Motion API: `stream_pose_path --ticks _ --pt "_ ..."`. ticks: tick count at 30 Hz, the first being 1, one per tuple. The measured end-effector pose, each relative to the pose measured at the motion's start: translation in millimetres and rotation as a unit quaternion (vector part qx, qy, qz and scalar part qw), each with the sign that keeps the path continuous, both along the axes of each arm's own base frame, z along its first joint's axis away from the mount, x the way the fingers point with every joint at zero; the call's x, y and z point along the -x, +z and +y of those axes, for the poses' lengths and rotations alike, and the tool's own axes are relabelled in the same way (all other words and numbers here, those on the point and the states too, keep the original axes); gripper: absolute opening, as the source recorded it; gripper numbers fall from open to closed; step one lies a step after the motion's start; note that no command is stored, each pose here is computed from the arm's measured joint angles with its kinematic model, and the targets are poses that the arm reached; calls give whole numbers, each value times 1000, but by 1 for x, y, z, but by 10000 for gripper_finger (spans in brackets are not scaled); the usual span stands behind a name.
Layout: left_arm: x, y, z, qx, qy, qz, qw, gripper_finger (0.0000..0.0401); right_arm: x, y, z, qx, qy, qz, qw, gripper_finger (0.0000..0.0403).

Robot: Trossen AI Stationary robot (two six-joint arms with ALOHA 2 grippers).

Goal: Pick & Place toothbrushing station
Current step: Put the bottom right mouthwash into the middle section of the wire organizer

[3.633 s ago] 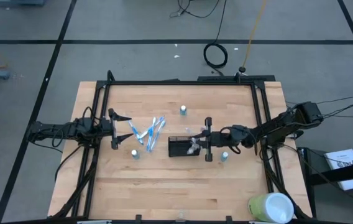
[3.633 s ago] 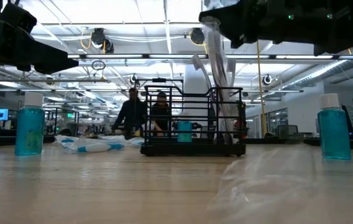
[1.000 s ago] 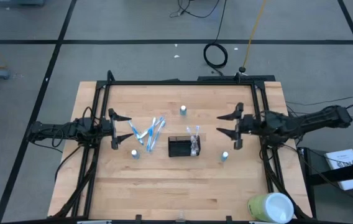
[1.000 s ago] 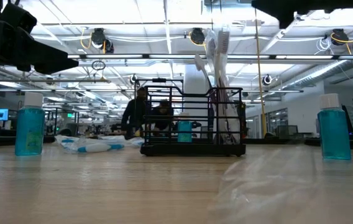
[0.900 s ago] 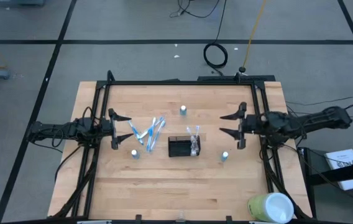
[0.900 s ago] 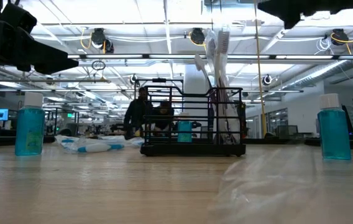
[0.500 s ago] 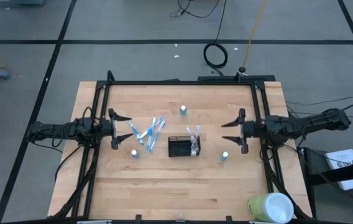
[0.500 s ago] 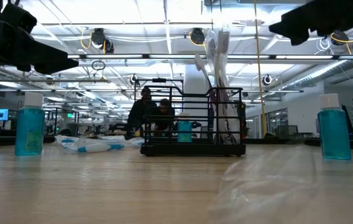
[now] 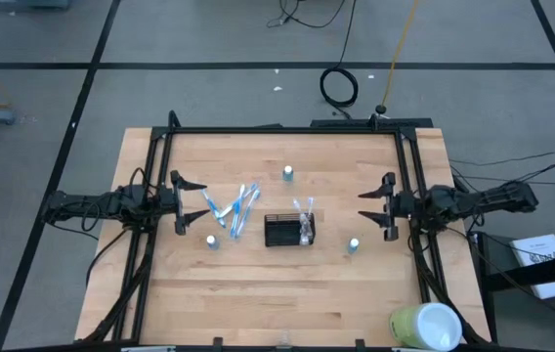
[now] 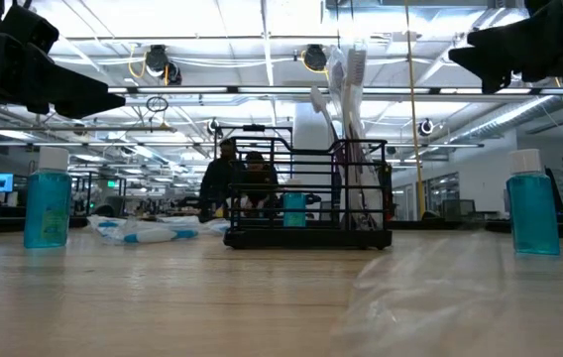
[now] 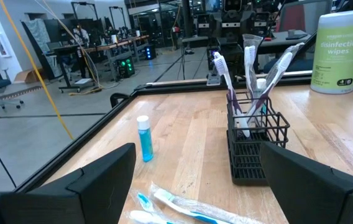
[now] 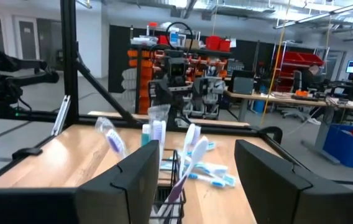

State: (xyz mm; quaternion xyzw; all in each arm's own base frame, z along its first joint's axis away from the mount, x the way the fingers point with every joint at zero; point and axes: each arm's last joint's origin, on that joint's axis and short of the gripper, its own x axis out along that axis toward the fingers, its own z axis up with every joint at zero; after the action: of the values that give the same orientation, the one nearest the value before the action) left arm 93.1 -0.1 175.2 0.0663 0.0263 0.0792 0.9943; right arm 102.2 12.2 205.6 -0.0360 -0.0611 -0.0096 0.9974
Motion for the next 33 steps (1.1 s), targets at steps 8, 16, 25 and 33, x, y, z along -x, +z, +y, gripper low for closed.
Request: stream_pose_path --ticks 8,16,25,33 --pt "0 0 0 0 0 0 1000 351 11 -3 -2 -1 1 1 1000 199" --pt "0 0 0 0 0 0 1000 351 14 -7 -2 -13 4 19 1000 205" --pt "0 0 0 0 0 0 1000 351 9 -18 1 -14 42 -43 998 201" --pt "0 0 0 0 0 0 1000 351 8 -19 2 -18 58 -35 998 199"
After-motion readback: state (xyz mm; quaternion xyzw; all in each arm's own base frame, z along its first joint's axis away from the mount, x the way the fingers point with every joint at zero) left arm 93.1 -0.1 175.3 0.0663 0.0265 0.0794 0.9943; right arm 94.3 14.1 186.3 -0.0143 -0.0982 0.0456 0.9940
